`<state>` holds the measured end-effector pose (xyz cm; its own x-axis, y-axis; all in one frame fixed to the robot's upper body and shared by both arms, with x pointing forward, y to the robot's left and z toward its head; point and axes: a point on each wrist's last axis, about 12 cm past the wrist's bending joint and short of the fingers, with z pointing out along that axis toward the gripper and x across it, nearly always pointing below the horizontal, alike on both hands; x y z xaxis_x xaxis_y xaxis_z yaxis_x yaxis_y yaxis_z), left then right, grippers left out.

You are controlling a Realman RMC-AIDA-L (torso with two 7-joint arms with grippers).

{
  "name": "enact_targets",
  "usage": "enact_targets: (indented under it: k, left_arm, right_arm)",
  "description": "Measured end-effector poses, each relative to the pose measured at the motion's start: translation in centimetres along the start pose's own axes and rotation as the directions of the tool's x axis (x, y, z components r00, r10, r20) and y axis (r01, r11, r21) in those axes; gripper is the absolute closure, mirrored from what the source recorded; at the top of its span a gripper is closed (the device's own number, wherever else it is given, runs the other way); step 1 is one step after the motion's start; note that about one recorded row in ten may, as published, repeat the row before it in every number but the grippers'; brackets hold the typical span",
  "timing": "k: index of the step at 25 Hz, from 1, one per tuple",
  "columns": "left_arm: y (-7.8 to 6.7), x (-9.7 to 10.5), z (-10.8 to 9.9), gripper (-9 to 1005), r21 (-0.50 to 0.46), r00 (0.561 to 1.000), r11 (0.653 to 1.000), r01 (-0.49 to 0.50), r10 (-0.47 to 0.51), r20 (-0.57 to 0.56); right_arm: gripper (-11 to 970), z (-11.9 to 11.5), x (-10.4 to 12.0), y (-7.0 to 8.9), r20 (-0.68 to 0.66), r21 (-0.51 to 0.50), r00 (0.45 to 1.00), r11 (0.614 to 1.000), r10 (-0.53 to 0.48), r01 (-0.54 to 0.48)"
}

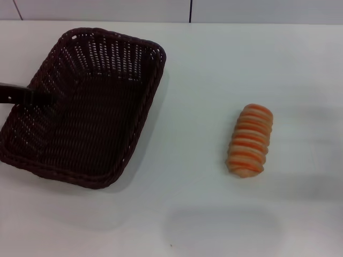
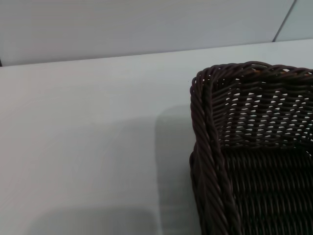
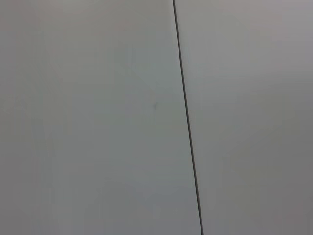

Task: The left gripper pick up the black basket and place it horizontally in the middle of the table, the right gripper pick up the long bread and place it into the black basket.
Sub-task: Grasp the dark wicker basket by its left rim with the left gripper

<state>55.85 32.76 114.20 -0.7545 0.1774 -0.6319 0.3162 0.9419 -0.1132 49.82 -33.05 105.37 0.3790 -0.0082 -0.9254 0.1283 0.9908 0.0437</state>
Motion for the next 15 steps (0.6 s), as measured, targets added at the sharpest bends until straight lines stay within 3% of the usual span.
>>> enact_targets:
  k: [3,13,15]
  left_arm:
    - [-0.18,-0.17,0.09,212,-0.003,1.0,1.0,-0.015,0.015,0.0]
    - [-0.5,-0.67,0.3,671,-0.026,0.998,0.997,-0.067,0.067,-0.015]
    - [-0.51,-0.67,0.31,704,-0.026,0.997,0.997,-0.069,0.069,-0.017]
  right_arm:
    - [353,-0.02,0.0,-0.01,0.0,0.0,1.0,1.0,0.0,0.0]
    - [353,-0.1,-0.19,0.0,0.015,0.001,1.0,1.0,0.001,-0.001]
    - [353,-0.11,-0.22,0.01,0.018,0.001,1.0,1.0,0.002,-0.002]
